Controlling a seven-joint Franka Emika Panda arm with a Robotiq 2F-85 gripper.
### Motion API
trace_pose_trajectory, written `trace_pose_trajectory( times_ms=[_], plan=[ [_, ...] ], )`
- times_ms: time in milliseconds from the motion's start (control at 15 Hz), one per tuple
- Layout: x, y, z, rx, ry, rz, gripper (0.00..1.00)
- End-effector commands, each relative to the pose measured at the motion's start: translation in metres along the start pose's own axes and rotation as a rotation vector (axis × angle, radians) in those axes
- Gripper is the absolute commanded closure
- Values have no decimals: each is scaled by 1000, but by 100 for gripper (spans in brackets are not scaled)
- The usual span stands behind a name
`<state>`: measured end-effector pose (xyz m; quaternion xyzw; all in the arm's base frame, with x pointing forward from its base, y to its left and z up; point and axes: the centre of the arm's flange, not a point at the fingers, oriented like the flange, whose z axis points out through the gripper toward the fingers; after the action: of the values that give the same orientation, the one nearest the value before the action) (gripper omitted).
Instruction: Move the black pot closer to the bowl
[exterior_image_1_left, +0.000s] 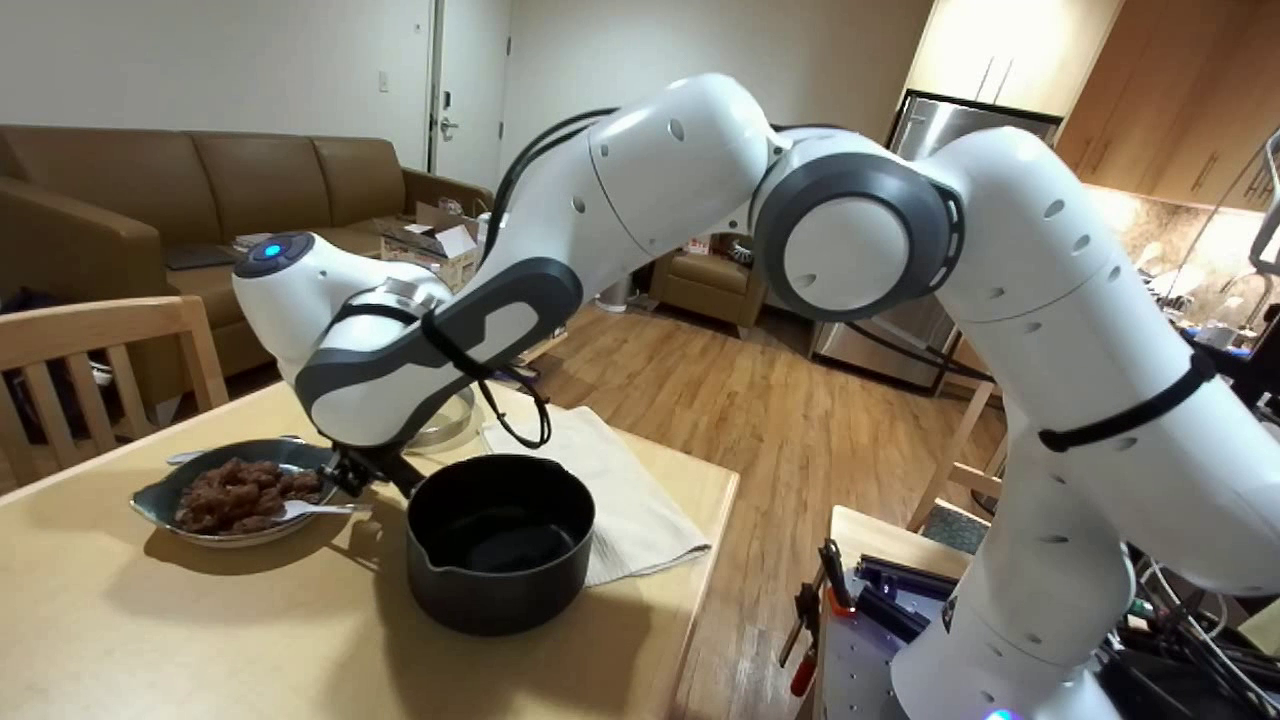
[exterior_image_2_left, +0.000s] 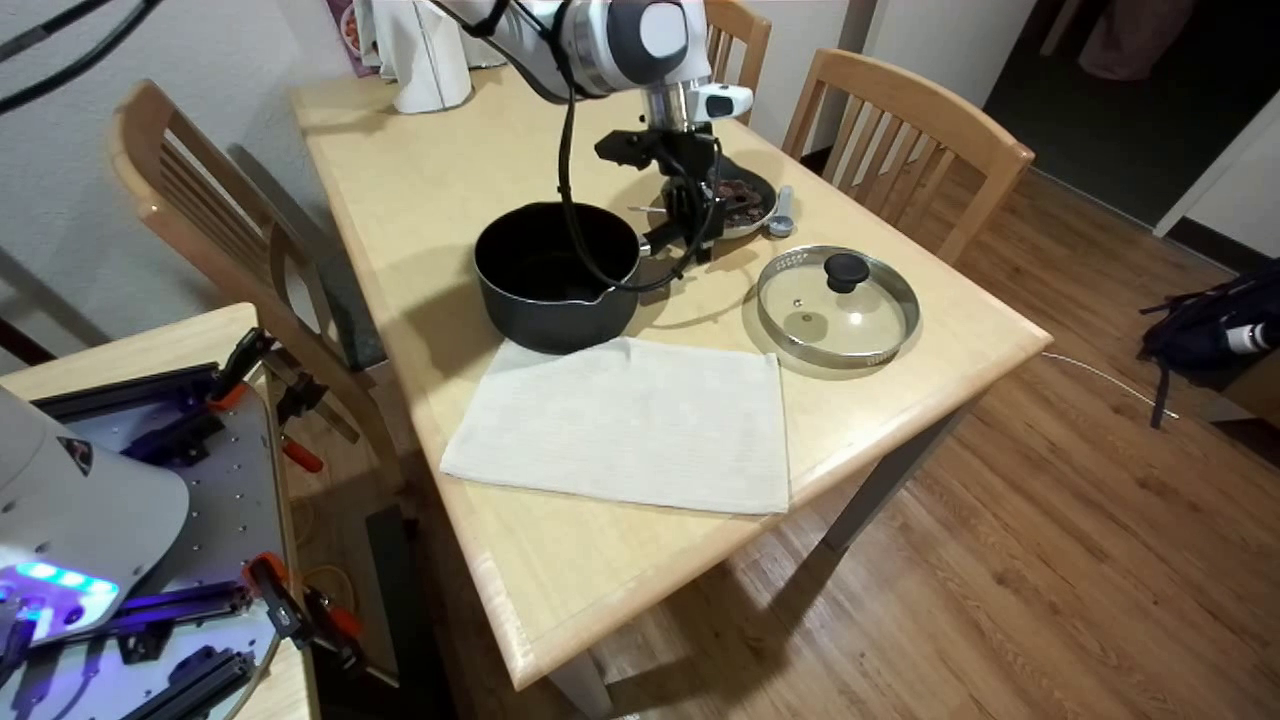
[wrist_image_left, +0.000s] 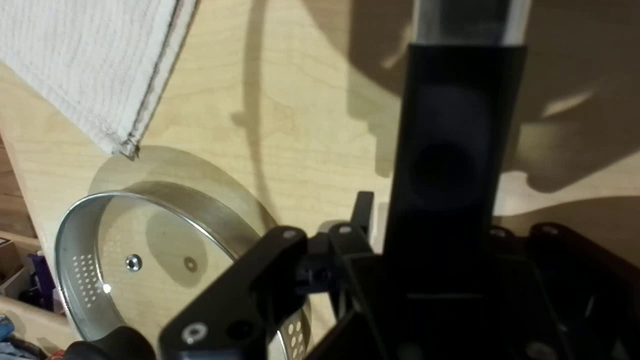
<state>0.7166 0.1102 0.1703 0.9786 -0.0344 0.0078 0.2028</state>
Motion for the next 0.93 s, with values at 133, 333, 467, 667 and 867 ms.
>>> trace_pose_trajectory(
  times_ms=[133,333,467,667,867],
  plan=[
    [0,1,0,-1,0,1,71],
    [0,1,0,-1,0,1,71],
    [0,1,0,-1,0,1,71],
    [1,5,-3,-6,-4,-9,46],
    [5,17,-16,-27,22,-29,32]
  ],
)
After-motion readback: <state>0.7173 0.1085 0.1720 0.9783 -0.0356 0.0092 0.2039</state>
